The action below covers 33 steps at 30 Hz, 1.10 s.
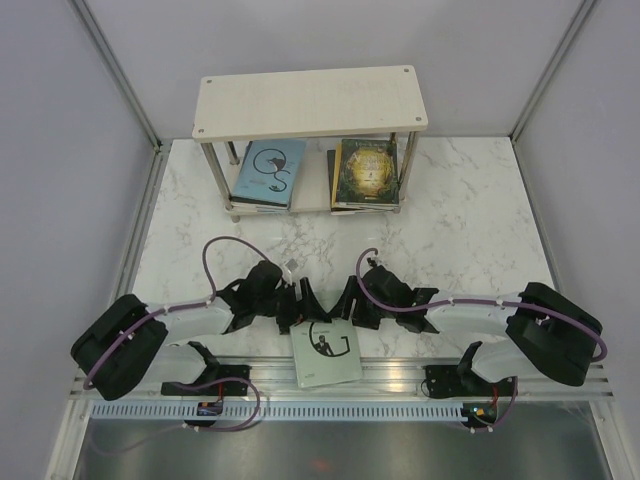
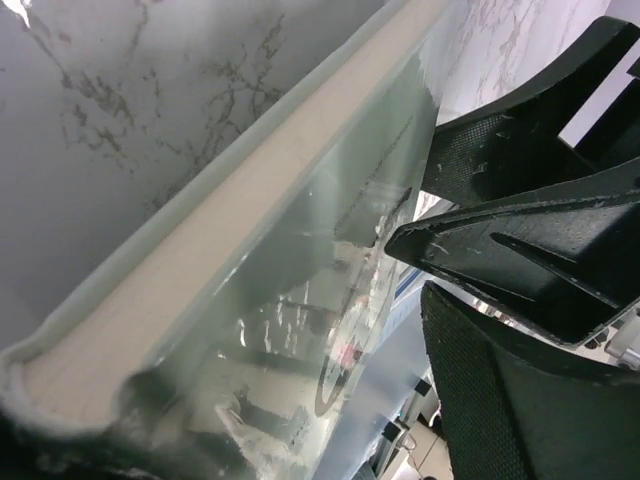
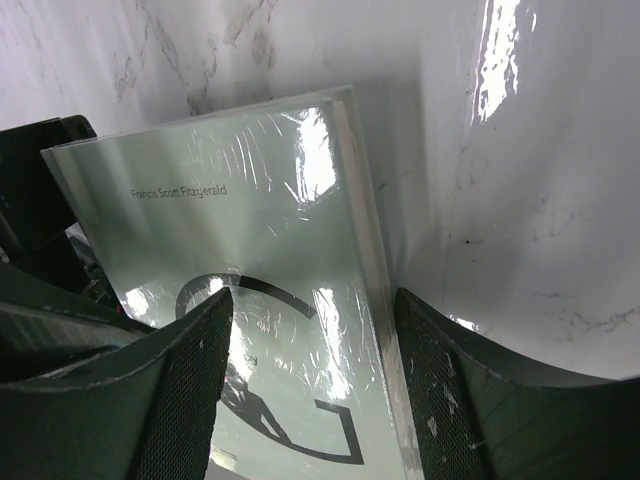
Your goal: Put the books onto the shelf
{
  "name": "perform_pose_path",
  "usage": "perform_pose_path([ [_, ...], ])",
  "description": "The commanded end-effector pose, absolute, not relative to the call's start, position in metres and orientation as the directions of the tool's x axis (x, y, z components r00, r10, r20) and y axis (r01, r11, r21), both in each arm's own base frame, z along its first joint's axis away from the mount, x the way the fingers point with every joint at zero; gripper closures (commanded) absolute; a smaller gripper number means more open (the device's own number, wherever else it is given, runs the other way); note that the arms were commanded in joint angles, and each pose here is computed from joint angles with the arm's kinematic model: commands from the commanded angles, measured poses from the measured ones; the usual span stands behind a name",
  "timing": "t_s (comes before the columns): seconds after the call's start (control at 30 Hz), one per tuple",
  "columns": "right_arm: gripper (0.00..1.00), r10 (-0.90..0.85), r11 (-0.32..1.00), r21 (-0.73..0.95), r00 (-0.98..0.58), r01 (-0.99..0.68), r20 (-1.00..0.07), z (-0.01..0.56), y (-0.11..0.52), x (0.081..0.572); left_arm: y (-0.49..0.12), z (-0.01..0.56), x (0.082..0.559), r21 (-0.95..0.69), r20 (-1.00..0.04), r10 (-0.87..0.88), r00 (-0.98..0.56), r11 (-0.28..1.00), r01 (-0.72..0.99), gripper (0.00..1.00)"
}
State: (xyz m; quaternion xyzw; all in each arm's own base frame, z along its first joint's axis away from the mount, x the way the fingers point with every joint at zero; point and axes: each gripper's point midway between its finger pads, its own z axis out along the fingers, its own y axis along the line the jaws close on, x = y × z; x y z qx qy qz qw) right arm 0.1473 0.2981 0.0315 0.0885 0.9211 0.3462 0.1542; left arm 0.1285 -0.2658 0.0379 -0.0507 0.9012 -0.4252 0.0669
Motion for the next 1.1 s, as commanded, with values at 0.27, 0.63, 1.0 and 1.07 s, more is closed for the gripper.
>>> perform_pose_path([
  [0.27,0.31,0.281,0.783,0.614,-0.937,0.099,-0.207,0.018,0.284,0.137,-0.251,0.026,0.132,-0.733,-0.14,-0.213,-0.967,0.679,-0.043,0.98],
  [0.63,0.13,0.366,0.747,0.665,-0.823,-0.02,-0.435,0.102,0.265,0.167,-0.243,0.078,0.16,-0.719,-0.286,-0.224,-0.932,0.693,0.054,0.98],
  [1.0,0.05,0.392,0.505,0.853,-0.845,-0.133,-0.363,0.133,0.304,0.158,-0.212,0.186,0.223,-0.866,-0.341,-0.336,-0.878,0.475,0.155,0.98],
  [1.07,0.05,0.404,0.482,0.864,-0.839,-0.144,-0.365,0.133,0.309,0.162,-0.21,0.207,0.228,-0.883,-0.358,-0.34,-0.869,0.425,0.198,0.98],
])
